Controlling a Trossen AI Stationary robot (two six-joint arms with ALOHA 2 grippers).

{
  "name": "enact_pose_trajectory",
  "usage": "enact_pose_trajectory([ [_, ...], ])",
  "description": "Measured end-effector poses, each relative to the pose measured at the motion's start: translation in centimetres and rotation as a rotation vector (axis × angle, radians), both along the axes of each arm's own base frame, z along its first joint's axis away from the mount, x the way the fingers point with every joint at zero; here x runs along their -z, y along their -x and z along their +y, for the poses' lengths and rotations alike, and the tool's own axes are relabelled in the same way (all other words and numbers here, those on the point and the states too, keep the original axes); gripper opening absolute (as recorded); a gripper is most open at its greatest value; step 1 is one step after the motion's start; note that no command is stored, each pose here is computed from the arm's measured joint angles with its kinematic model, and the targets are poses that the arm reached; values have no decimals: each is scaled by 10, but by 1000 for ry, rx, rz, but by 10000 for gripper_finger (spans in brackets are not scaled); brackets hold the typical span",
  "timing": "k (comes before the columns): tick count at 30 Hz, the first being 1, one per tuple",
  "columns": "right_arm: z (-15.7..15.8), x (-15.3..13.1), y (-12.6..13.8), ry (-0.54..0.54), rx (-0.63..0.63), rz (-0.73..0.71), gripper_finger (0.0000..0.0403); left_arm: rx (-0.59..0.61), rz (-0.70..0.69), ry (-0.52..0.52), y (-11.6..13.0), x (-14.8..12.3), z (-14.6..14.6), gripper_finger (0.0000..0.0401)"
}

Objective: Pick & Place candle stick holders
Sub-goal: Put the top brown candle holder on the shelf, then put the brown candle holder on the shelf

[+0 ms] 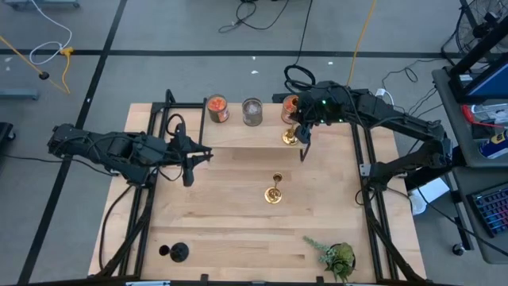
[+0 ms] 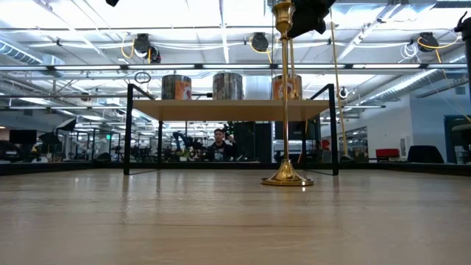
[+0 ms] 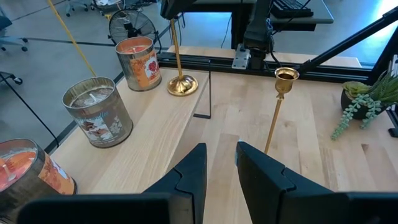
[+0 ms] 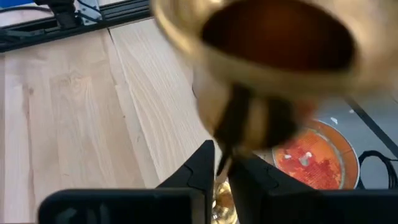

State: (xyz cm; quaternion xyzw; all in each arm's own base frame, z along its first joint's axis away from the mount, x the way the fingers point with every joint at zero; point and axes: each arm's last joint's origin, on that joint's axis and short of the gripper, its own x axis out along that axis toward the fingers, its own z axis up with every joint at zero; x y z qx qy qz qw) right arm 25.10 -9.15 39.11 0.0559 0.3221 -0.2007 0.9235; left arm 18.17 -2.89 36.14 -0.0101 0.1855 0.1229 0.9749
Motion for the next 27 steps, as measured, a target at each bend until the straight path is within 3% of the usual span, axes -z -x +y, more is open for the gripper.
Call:
enact_pose_trajectory([
  [15,1,-2,4,16,-9,10,131,1,0,1,0,0,0,93],
  [20,7,-7,18,19,-24,26,161,2,9,-1,0,1,0,93],
  [27,28,-2,42,-67,-37,142,175,4,61,-12,0,6,0,93],
])
